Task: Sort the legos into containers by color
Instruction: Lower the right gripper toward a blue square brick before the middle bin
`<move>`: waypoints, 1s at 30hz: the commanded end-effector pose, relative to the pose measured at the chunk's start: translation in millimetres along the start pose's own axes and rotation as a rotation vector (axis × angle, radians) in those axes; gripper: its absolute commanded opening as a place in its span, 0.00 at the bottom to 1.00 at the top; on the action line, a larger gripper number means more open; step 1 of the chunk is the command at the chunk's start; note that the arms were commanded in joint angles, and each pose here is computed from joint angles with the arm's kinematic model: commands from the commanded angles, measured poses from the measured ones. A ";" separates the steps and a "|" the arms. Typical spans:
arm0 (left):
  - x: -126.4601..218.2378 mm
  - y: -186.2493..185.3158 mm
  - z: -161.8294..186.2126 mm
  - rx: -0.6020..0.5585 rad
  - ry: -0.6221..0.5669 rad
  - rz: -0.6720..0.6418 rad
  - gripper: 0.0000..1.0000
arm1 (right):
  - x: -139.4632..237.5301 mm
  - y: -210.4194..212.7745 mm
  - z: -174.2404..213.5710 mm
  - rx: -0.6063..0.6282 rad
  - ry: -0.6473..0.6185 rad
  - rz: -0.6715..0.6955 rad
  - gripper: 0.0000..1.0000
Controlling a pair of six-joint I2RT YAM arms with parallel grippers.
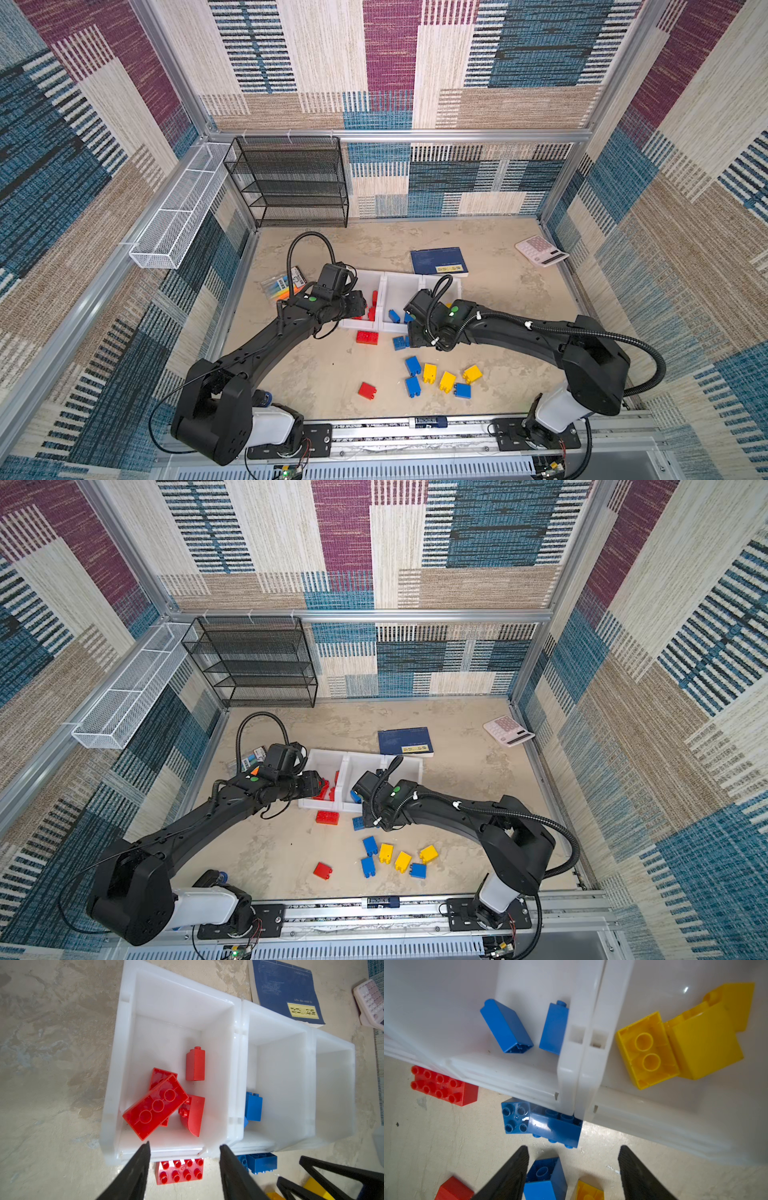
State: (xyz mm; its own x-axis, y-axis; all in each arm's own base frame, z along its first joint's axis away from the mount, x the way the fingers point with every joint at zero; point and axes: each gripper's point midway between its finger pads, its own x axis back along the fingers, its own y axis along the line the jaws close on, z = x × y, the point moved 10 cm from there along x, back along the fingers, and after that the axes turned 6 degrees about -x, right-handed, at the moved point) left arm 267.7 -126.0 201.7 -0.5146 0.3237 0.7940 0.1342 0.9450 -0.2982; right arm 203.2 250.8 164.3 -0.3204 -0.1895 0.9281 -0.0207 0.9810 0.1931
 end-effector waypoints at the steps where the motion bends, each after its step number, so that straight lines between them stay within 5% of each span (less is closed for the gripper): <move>1: 0.4 -1.0 -0.9 0.007 -0.011 0.015 0.57 | -1.2 6.4 -4.0 -0.020 -0.032 -0.011 0.71; 22: -4.9 1.0 3.6 -0.004 0.022 0.005 0.57 | -28.5 16.1 0.1 0.024 0.027 0.039 0.65; 30: -6.5 -0.5 0.9 -0.009 0.028 0.011 0.57 | -18.6 10.9 0.8 0.008 0.003 0.031 0.47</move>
State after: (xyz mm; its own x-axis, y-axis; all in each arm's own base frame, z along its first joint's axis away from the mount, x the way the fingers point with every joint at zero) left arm 269.1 -128.3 193.9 -0.4843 0.3331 0.8090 0.1391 0.9423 -0.3047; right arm 206.9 265.4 142.1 -0.2910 -0.1458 0.9456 -0.0294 0.9892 0.1434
